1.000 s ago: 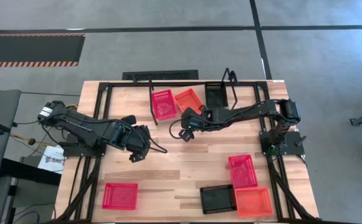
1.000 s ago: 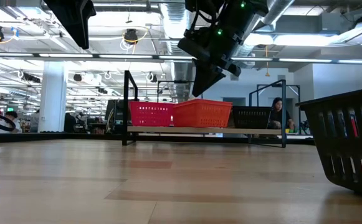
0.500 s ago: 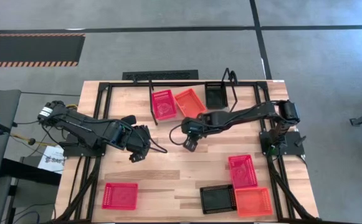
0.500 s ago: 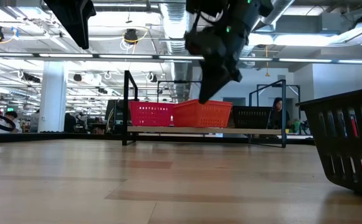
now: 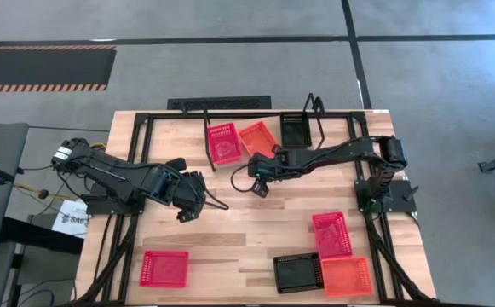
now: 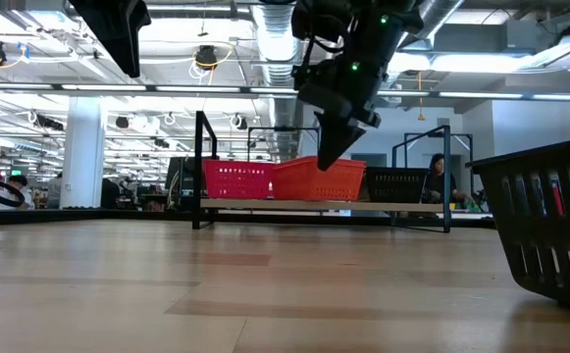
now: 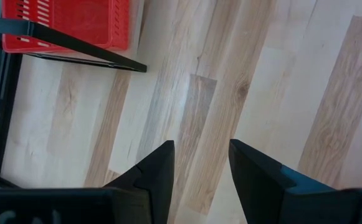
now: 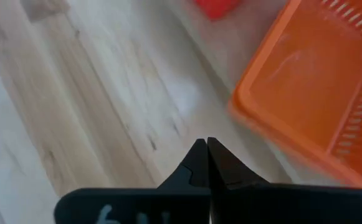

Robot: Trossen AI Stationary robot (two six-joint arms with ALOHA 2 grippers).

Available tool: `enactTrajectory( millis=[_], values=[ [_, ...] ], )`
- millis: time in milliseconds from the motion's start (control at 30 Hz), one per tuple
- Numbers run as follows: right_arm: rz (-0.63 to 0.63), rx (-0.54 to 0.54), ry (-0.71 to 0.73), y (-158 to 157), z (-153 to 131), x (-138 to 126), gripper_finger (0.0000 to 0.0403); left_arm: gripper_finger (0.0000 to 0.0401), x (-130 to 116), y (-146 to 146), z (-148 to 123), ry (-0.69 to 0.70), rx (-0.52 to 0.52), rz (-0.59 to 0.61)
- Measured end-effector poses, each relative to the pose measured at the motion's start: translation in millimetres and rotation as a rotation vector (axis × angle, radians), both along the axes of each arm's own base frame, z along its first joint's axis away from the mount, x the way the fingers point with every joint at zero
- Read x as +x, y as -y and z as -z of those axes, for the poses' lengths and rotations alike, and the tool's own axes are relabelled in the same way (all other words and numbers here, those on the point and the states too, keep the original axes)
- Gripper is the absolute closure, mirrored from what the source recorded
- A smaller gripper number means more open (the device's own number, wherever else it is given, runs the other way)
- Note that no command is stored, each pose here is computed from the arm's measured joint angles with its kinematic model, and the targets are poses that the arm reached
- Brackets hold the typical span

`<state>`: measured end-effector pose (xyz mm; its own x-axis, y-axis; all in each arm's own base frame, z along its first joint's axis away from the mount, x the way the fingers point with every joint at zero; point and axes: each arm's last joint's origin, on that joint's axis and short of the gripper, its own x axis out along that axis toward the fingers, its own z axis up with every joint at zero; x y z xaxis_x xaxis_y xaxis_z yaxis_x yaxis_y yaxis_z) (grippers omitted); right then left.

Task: Stack baskets on shelf by color
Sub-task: Adjust the bin on the shelf

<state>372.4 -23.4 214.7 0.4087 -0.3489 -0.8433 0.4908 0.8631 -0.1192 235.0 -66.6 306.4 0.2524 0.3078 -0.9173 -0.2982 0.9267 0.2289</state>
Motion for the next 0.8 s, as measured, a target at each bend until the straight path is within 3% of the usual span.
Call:
enactTrajectory(
  millis=[567,700,800],
  values=[
    [0.014,-0.022,0.23,17.4,-12.7,17.6,0.0402,0.026,0.0,-0.1,-0.1,0.004,-0.001,-0.009],
    [-0.074,0.044,0.184,3.6,-13.2,13.7,0.0402,0.026,0.1,-0.1,-0.1,0.004,-0.001,-0.01],
    [-0.098,0.064,0.062,-5.8,-4.9,5.5,0.0402,0.026,0.0,-0.1,-0.1,0.004,-0.001,-0.009]
  ],
)
